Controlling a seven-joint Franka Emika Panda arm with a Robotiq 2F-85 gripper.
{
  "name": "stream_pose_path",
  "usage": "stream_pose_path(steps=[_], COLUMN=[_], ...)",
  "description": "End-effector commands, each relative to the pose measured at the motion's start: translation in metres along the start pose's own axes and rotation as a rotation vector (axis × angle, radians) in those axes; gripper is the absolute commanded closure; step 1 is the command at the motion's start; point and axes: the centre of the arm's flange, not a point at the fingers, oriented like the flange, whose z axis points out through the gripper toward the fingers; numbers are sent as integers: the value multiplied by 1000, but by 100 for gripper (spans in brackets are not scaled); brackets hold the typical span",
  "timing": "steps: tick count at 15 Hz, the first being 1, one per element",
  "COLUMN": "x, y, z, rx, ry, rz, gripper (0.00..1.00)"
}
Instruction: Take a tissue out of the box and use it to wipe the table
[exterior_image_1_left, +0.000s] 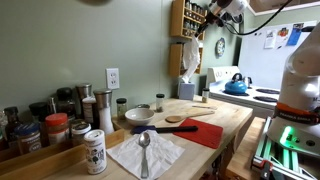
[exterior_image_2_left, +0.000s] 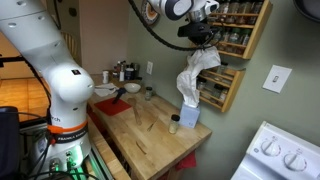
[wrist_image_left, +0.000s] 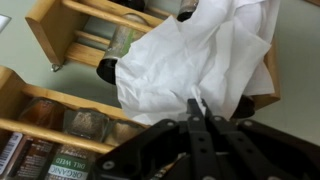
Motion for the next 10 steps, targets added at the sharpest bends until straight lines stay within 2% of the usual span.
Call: stream_pose_path(steps=[1,5,10], x=[-12,-28,-37], y=[17,40,51], z=[-37,-84,-130], rx=[-35,-117,-207], ry=[4,54,90], rz=[-8,34,45], gripper=[100,100,100])
